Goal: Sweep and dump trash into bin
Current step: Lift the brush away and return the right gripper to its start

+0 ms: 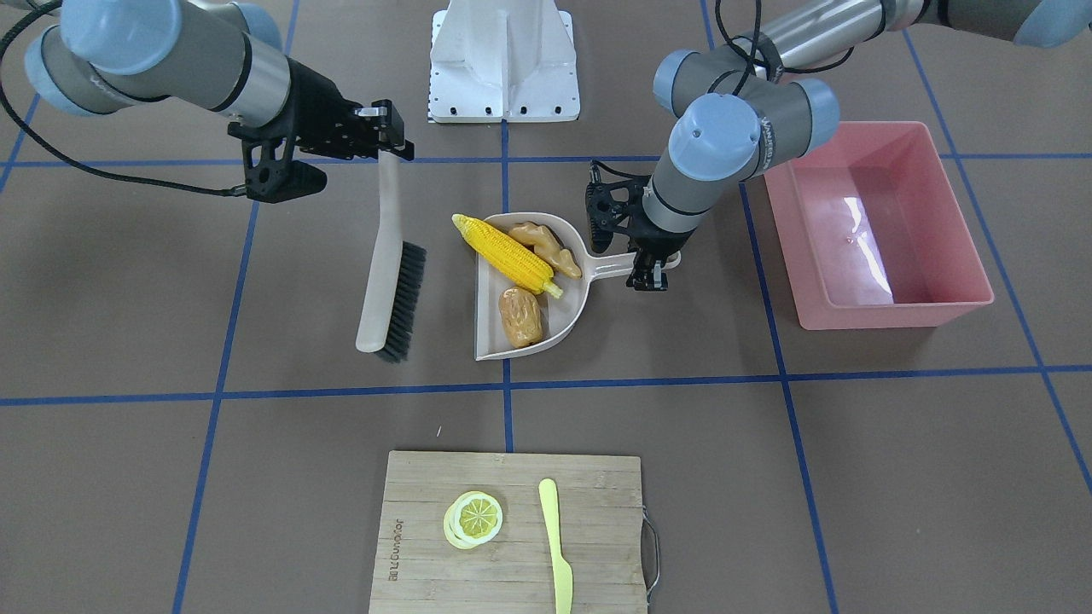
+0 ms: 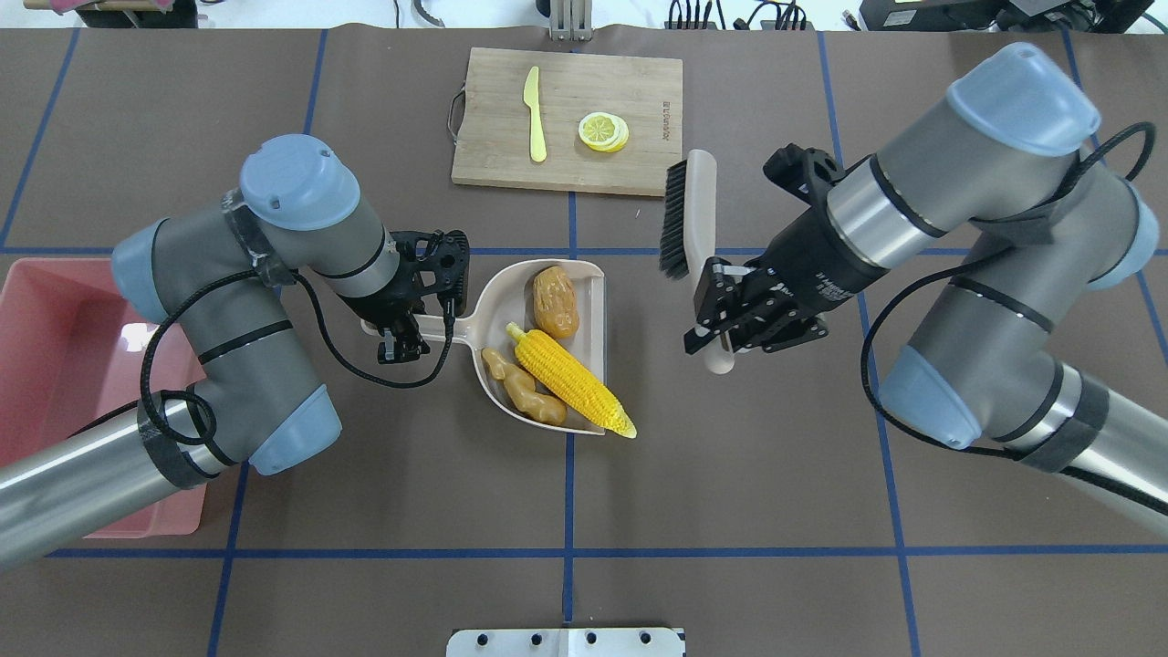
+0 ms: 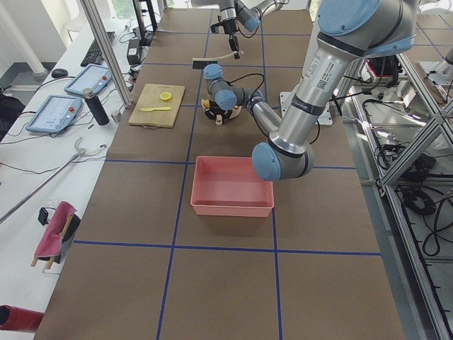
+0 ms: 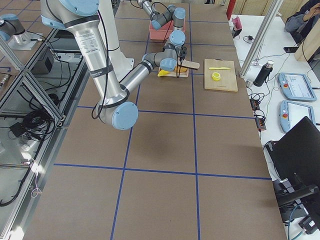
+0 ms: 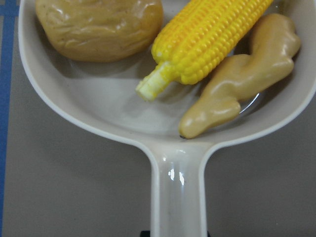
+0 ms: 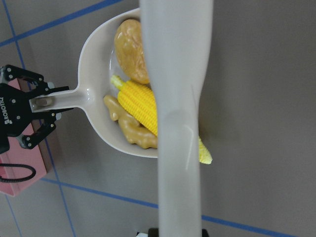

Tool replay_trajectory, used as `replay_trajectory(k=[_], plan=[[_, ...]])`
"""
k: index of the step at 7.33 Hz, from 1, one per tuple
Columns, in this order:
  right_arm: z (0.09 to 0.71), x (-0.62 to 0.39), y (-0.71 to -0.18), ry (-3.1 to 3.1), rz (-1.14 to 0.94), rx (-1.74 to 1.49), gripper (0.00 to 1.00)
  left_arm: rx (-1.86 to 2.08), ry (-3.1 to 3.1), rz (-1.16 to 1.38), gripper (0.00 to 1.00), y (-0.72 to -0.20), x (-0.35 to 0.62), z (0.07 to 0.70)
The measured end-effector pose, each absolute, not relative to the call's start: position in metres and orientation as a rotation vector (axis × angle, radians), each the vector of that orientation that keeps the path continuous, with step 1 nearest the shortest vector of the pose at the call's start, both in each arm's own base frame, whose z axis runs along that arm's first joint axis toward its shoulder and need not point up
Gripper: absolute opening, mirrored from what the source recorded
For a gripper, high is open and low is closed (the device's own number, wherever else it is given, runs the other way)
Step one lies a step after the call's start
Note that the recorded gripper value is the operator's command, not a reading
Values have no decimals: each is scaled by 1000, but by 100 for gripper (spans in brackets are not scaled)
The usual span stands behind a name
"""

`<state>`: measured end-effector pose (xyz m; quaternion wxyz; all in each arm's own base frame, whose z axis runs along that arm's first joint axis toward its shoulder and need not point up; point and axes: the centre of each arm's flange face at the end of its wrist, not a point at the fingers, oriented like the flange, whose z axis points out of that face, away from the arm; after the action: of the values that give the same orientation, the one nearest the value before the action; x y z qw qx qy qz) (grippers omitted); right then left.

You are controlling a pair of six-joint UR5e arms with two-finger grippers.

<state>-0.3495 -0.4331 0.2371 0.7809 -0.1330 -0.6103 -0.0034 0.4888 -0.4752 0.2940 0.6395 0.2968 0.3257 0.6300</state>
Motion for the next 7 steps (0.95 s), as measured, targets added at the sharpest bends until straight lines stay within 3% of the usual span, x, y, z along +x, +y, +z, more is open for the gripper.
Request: replay_trajectory(k=[3, 7], plan=[[328, -281, -457, -1260, -16, -180, 0, 738, 825, 1359, 0, -472, 484, 297], [466, -210, -432, -1124, -88, -111, 0, 782, 921, 1253, 0, -467, 478, 279]])
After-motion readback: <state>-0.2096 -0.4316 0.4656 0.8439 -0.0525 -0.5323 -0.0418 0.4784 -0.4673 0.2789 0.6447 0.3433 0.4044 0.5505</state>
